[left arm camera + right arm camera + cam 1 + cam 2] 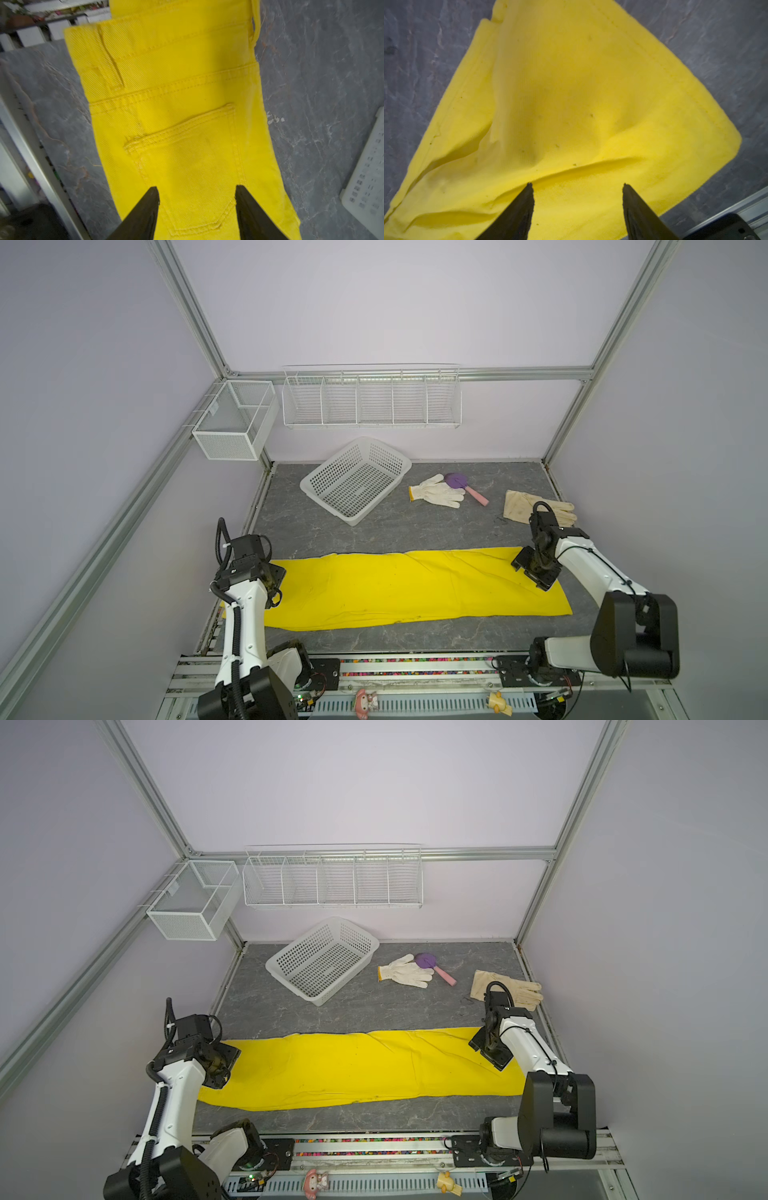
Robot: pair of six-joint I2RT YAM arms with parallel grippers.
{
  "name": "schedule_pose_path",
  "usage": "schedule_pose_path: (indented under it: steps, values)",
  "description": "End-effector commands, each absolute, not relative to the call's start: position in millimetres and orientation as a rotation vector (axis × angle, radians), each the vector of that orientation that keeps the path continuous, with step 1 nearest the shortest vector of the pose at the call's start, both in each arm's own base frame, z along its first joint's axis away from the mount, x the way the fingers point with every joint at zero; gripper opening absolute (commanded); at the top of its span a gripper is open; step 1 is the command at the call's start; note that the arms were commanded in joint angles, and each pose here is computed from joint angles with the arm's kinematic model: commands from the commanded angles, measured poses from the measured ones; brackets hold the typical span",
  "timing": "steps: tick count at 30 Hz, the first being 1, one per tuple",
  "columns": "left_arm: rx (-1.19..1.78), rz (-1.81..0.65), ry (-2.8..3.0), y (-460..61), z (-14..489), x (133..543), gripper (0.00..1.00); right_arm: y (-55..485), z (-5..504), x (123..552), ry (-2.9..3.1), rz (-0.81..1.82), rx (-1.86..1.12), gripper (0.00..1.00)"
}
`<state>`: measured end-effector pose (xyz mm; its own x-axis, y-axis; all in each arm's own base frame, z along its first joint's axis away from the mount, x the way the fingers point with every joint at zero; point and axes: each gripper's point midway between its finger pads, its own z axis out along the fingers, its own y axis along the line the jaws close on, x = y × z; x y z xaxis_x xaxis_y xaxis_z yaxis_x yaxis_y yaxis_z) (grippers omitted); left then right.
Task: Fold and stack the trousers
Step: Fold the trousers at the center of the table.
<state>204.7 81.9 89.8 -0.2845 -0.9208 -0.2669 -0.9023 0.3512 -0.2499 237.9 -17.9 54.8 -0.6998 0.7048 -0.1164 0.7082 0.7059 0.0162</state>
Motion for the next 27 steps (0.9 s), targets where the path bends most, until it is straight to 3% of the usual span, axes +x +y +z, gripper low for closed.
schedule_pose_path:
  steps: [1,6,11,12,14,17,19,23,27]
  values:
    - [-1.566,-0.186,2.313,68,66,215,0.59,-19,40,245,2.783,-0.057,1.177,0.72]
    - [-1.578,-0.155,2.394,68,41,212,0.6,-22,18,240,2.857,-0.133,1.15,0.75]
    - [-1.464,-0.183,2.439,66,47,227,0.66,-28,18,244,2.93,-0.178,1.028,0.78]
    - [-1.428,-0.199,2.438,64,52,231,0.67,-27,24,247,2.945,-0.16,0.945,0.81]
    - [-1.326,-0.254,2.435,57,67,240,0.7,-30,49,258,2.93,-0.156,0.752,0.99]
    - [-1.177,-0.318,2.436,45,88,249,0.78,-40,81,259,2.931,-0.204,0.498,0.92]
    - [-1.051,-0.351,2.466,29,97,253,0.89,-51,92,260,2.889,-0.156,0.539,0.92]
    - [-0.892,-0.453,2.491,-1,105,259,0.99,-62,92,268,2.879,-0.029,0.579,0.94]
    - [-0.819,-0.53,2.508,-20,105,260,1.0,-66,78,274,2.93,0.059,0.551,0.94]
